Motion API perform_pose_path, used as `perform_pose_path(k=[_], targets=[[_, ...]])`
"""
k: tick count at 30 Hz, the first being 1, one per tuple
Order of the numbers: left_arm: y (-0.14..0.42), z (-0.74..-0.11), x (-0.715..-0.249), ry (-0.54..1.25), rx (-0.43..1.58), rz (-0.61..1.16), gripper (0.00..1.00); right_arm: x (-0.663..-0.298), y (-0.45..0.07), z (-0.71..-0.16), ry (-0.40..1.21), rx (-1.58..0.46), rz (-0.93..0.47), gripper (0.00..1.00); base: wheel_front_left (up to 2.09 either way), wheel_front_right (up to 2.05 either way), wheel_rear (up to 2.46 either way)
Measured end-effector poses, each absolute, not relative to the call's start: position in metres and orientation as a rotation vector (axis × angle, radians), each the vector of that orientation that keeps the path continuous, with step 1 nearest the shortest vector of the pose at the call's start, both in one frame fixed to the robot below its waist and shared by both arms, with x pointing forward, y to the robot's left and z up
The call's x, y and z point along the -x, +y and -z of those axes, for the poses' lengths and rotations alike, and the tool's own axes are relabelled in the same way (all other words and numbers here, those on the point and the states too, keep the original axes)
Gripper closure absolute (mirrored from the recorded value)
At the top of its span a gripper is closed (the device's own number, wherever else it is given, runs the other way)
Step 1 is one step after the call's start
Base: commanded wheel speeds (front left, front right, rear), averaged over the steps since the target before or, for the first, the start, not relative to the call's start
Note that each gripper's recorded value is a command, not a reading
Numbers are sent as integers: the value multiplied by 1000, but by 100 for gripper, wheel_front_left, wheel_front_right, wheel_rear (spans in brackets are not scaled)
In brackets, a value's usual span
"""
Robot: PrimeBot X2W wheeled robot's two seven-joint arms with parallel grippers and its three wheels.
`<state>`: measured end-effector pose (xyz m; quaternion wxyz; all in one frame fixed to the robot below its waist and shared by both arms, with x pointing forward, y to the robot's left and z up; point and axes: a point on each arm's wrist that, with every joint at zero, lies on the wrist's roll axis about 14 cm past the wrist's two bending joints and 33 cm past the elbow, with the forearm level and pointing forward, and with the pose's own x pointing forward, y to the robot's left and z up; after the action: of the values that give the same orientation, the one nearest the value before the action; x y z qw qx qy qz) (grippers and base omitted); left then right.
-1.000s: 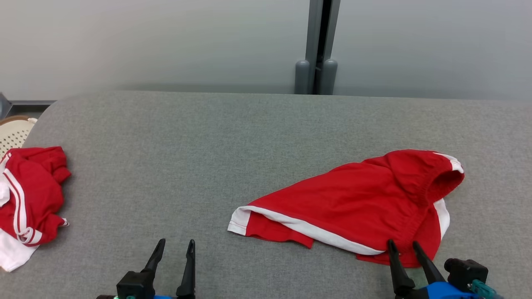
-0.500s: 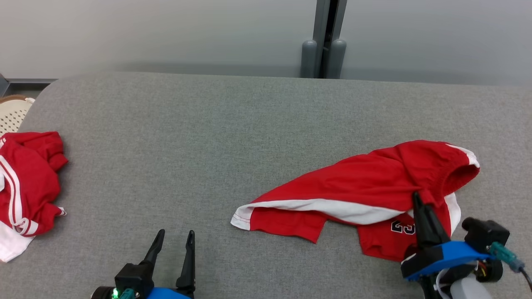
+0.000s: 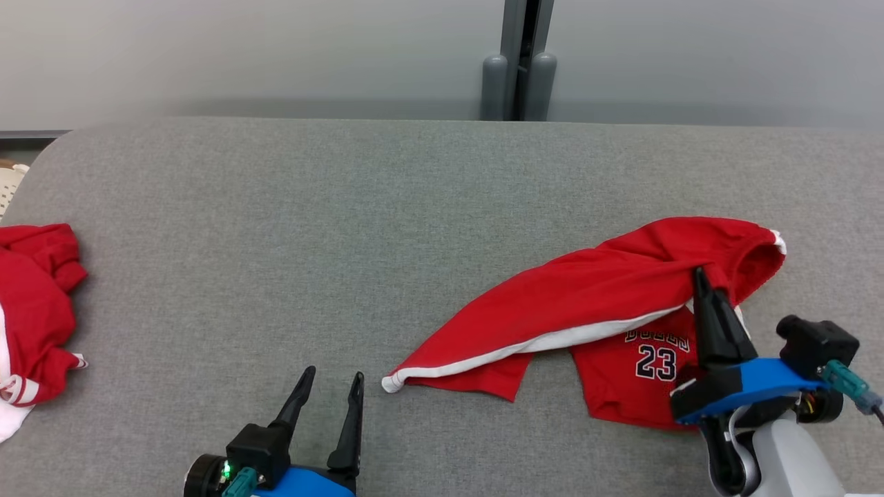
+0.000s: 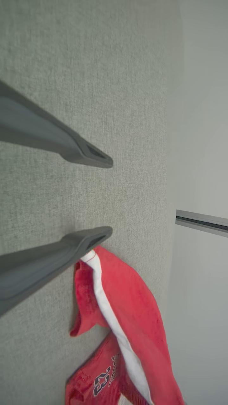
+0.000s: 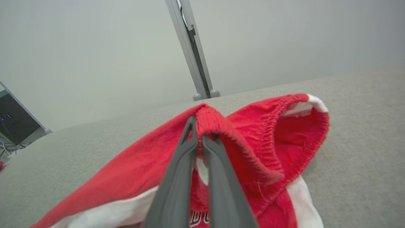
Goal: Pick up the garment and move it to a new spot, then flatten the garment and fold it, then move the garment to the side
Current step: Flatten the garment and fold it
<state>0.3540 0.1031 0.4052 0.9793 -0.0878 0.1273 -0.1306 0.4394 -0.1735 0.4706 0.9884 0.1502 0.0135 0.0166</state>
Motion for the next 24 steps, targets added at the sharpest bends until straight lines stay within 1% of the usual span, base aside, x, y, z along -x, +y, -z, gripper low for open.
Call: perform_pose_path(k=[3, 7, 9, 13, 14, 15, 16, 17, 24], targets=[[97, -405, -354, 259, 176, 284, 0, -428, -180, -453, 85, -282, -25, 100, 0, 0, 0], [91, -403, -355, 267, 176, 300, 0, -412, -197, -423, 209, -231, -2, 100, 0, 0, 0], [90, -401, -356, 274, 176, 304, 0, -410, -203, -415, 241, -202, 5, 100, 0, 0, 0], [89, -398, -357, 282, 170, 310, 0, -417, -198, -407, 275, -146, -15, 100, 0, 0, 0], [90, -398, -357, 281, 170, 308, 0, -419, -195, -404, 283, -140, -23, 78, 0, 0, 0], [91, -398, -358, 279, 167, 304, 0, -421, -190, -402, 290, -135, -34, 53, 0, 0, 0], [93, -399, -359, 277, 166, 298, 0, -423, -185, -400, 299, -126, -46, 4, 0, 0, 0], [95, -398, -359, 279, 165, 292, 0, -424, -182, -397, 305, -116, -54, 0, 0, 0, 0], [107, -399, -355, 275, 161, 257, 0, -427, -190, -395, 307, -58, -37, 0, 0, 0, 0]])
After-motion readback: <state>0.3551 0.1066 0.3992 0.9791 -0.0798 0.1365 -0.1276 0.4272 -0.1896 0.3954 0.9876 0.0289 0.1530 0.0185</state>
